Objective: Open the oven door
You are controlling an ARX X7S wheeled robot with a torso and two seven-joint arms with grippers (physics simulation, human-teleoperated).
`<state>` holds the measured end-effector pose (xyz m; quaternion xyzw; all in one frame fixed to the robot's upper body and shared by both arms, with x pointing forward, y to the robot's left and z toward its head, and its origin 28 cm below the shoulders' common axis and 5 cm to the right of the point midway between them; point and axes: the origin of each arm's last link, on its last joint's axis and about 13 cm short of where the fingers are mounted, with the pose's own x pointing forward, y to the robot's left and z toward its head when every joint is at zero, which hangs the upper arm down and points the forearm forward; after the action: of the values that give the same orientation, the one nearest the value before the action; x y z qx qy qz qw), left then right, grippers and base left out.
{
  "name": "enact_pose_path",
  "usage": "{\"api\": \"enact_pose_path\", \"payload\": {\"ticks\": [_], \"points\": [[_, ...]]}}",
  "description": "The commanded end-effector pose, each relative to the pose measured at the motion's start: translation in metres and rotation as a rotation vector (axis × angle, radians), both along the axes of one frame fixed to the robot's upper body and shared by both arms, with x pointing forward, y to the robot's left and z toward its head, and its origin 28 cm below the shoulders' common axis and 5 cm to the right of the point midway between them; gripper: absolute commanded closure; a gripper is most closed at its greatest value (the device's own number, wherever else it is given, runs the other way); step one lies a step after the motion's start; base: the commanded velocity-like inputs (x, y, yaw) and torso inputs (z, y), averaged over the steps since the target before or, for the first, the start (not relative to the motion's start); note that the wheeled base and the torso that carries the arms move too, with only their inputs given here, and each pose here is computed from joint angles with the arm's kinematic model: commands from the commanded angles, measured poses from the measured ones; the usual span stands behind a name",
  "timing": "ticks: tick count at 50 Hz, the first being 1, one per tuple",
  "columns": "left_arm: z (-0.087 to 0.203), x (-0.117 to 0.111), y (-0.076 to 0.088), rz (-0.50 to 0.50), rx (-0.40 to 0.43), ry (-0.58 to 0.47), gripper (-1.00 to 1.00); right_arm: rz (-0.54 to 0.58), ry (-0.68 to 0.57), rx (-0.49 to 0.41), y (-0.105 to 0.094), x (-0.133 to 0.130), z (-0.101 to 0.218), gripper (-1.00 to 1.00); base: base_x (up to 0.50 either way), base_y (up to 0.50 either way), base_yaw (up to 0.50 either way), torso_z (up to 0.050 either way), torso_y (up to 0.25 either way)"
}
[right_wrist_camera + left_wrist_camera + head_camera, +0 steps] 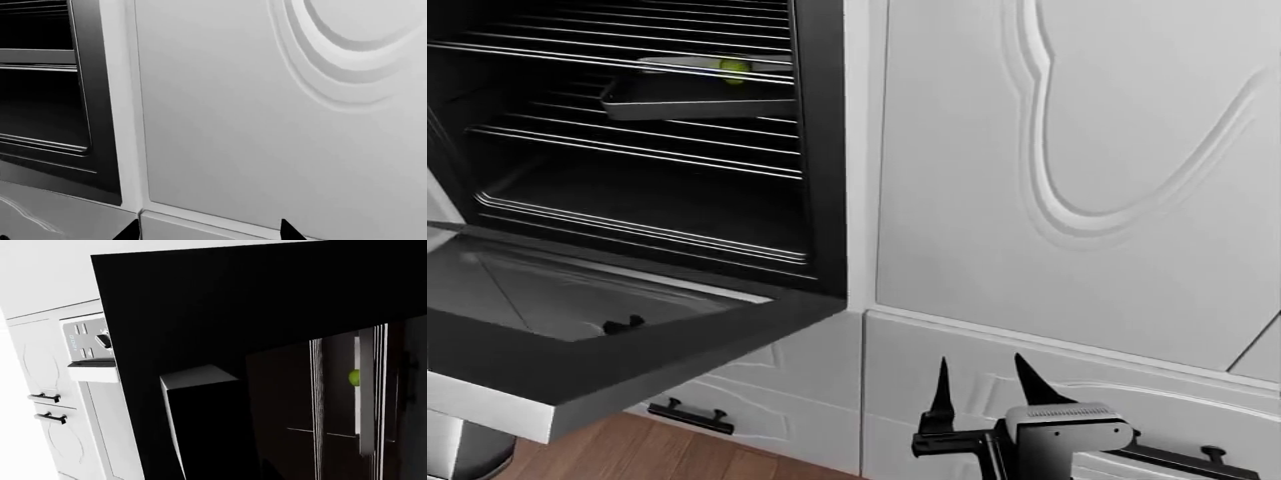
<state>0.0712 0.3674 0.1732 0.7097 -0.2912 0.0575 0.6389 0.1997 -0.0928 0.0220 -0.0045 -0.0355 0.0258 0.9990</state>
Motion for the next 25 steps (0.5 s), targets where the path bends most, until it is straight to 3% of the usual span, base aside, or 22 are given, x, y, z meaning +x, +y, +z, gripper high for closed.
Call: {"api": "enact_pose_path", "payload": {"ticks": [1, 25], "points": [[0.007, -0.015, 0.009, -0.067, -0.232, -0.328, 1.00, -0.004, 0.001, -0.001, -0.001, 0.000, 0.000, -1.00, 0.00, 0.00, 0.00, 0.010, 0.010], [-0.013, -0.030, 0.013, -0.059, -0.254, -0.352, 1.00, -0.006, -0.004, -0.002, -0.001, 0.000, 0.001, -1.00, 0.00, 0.00, 0.00, 0.001, 0.004]]}}
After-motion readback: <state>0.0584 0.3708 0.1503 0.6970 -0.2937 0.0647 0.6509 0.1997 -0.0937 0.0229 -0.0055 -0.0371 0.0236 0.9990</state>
